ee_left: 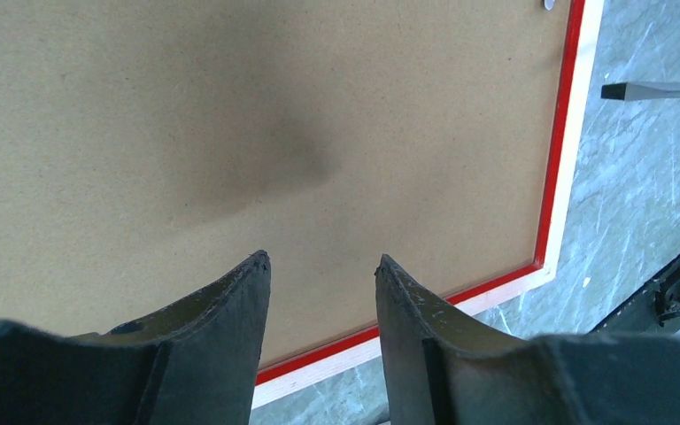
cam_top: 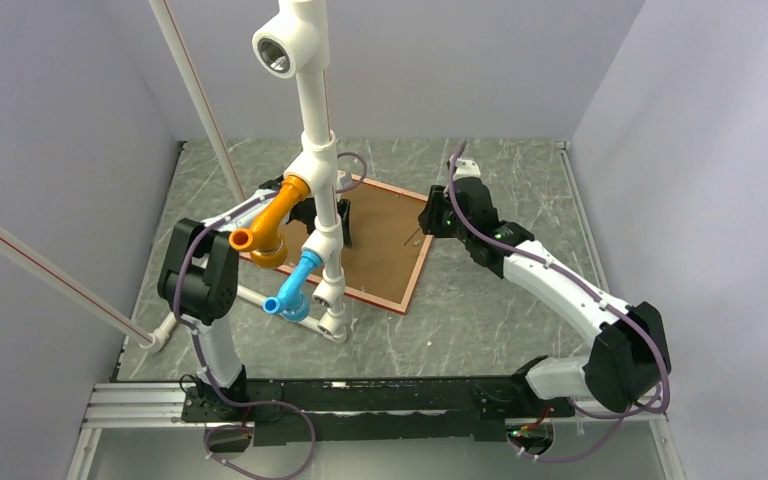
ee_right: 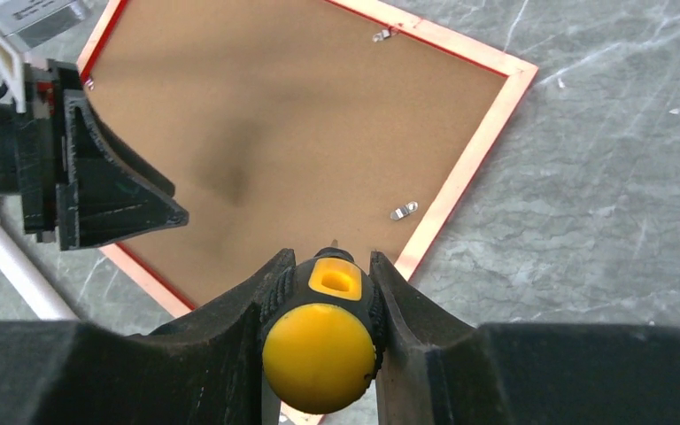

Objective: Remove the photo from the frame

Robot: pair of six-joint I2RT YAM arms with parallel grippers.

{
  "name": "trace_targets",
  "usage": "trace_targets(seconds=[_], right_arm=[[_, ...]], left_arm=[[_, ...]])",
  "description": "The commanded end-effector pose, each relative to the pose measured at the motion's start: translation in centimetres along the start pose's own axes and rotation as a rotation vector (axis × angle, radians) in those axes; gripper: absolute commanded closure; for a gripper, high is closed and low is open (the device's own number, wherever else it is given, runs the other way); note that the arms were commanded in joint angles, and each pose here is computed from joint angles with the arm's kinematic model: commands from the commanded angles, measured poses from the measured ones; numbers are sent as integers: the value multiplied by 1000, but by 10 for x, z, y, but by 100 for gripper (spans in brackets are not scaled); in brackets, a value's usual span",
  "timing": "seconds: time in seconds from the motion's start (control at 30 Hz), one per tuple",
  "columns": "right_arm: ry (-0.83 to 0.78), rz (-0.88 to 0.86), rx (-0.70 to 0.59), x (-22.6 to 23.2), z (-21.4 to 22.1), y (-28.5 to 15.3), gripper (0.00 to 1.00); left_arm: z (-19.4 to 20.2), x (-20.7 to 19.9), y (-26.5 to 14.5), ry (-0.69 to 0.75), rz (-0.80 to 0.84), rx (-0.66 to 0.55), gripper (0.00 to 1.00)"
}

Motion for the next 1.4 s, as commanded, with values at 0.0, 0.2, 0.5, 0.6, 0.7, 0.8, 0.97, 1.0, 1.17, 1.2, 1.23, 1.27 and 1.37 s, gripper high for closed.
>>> trace_targets(seconds=[0.0,0.2,0.5,0.6,0.7,0.8,0.97,1.0,1.17,1.2,1.23,1.27,1.37], right_arm=[[21,1,-144,3,-24,-6,100],[-34,6,-136,1,-23,-1,100],[-152,-24,-154,2,-25,11,100],[-176,-37,-155,2,-23,15,100],[-190,-78,-165,6,-23,20,100],[-213,-131,-135,13,-18,22,100],[-202,-189,-126,20,-14,12,100],[-201,-197,-126,20,-13,10,100],[-209,-205,-127,17,-9,2,100],[-213,-205,-129,16,-8,2,100],[-216,-204,-128,16,-7,2,100],[-217,-203,-128,15,-7,2,100],[-222,-200,-122,14,-5,4,100]], left_arm=[[-22,-4,-28,42,-52,-86,48],[-27,7,-47,-59,-86,-164,42],[5,33,-100,-424,-286,-320,30],[28,38,-109,-621,-287,-377,30],[52,46,-112,-825,-294,-417,31],[70,46,-108,-977,-304,-424,31],[92,52,-89,-1149,-345,-378,30],[92,54,-86,-1168,-346,-385,30],[92,56,-73,-1238,-349,-384,31],[92,56,-72,-1244,-359,-383,32],[91,55,-70,-1244,-375,-381,32],[90,54,-69,-1245,-391,-377,32],[90,50,-63,-1266,-435,-354,34]])
Point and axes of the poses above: each gripper's point midway between its finger pads, its own y axis out along the fingers, its own x axis along the line the jaws close on, z = x × y, the point moved 5 cm from there along -y, back along the fingers, and after that the axes turned 13 degrees about y, right-handed, at the moved point
